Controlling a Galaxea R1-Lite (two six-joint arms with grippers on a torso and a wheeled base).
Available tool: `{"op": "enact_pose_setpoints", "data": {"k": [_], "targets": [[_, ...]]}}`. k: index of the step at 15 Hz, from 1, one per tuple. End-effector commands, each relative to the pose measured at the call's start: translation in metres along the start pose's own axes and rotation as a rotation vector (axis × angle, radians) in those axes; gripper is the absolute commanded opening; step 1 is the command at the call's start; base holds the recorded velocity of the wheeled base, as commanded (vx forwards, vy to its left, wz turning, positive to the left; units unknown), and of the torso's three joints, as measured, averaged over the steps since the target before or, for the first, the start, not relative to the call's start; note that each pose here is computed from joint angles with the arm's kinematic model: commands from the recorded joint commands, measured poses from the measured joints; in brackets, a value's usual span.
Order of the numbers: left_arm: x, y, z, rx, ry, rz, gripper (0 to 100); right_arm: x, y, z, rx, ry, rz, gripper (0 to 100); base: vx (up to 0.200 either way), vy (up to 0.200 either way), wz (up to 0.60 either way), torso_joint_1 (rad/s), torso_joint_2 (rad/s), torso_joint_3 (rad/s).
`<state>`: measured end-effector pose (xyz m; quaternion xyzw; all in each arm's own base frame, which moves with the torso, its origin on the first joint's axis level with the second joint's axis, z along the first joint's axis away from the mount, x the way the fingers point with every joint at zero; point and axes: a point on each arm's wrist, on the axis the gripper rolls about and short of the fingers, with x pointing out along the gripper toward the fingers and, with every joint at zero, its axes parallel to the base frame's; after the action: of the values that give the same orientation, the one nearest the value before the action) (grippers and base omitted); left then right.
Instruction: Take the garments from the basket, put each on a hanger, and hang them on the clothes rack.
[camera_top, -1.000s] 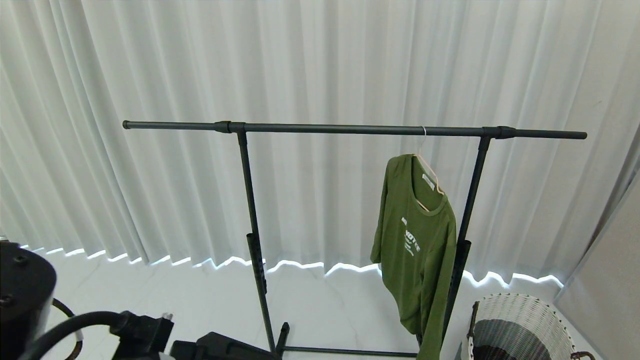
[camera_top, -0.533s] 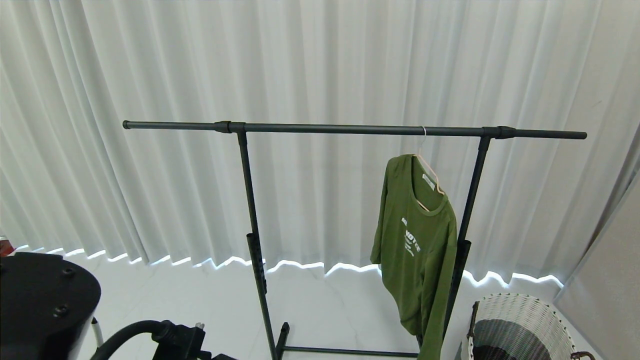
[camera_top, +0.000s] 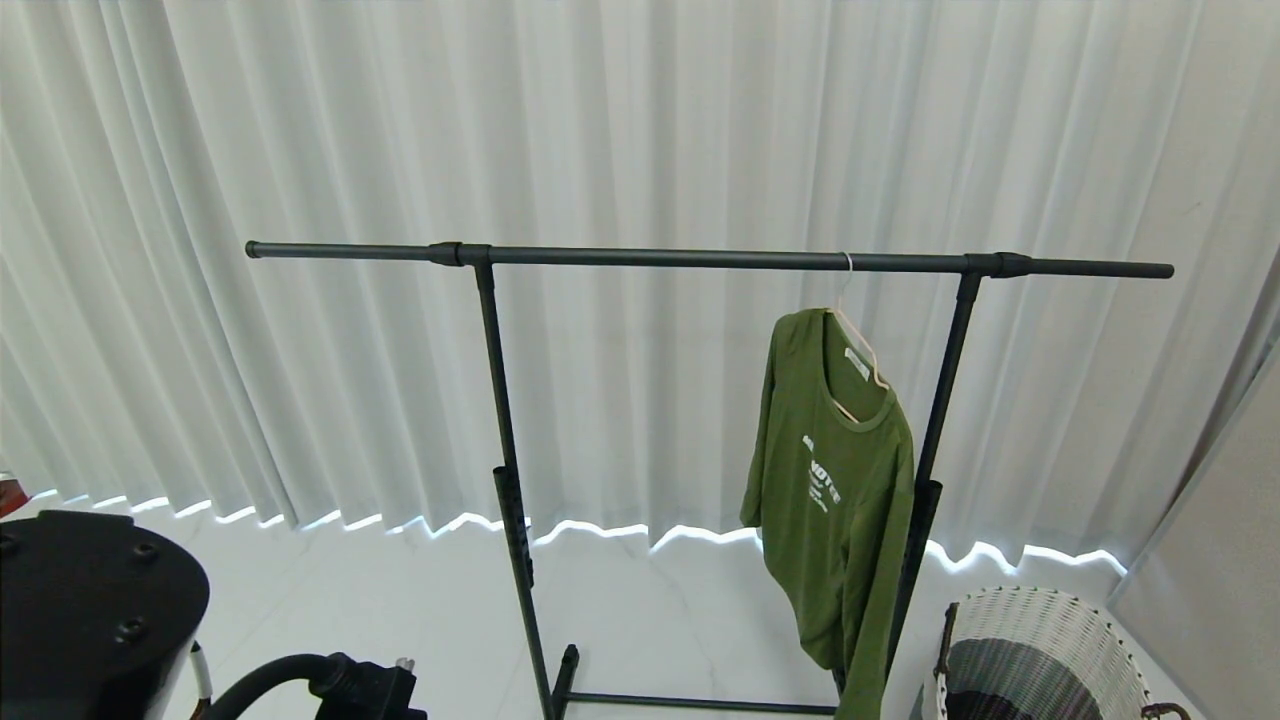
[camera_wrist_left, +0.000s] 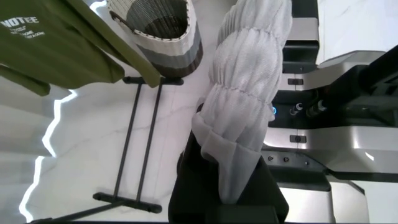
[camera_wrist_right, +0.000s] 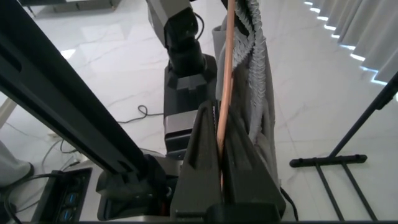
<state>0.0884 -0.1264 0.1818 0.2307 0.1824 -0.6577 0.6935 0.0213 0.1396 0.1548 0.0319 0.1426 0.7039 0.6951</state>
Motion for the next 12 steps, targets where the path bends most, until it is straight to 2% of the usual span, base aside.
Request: {"op": "enact_pose_setpoints", "data": {"k": [1,5,7,9,11,12], "targets": [[0.0,0.001,0.0,-0.001,0.0,0.003,0,0.0,0.0,-0.001,-0.001,0.005,-0.001,100,0.0,0.0,0.0,0.0,0.0,0.0],[0.0,0.001,-0.005,-0.01,0.035,0.049,0,-0.003,-0.018,0.0,0.016,-0.009,-0.128,100,0.0,0.0,0.0,0.0,0.0,0.0],[0.001,0.002,-0.01,-0.006,0.079,0.159,0,-0.007,-0.034,-0.003,0.04,-0.007,-0.242,100,0.0,0.0,0.0,0.0,0.0,0.0],[0.003,0.005,-0.014,-0.003,0.089,0.235,0,-0.008,-0.045,-0.007,0.045,0.015,-0.312,100,0.0,0.0,0.0,0.0,0.0,0.0],[0.003,0.022,-0.024,-0.075,0.156,0.424,0,-0.006,-0.061,-0.008,0.05,0.041,-0.392,100,0.0,0.0,0.0,0.0,0.0,0.0],[0.001,0.03,-0.025,-0.131,0.187,0.511,0,-0.003,-0.068,-0.009,0.052,0.057,-0.419,100,0.0,0.0,0.0,0.0,0.0,0.0]]}}
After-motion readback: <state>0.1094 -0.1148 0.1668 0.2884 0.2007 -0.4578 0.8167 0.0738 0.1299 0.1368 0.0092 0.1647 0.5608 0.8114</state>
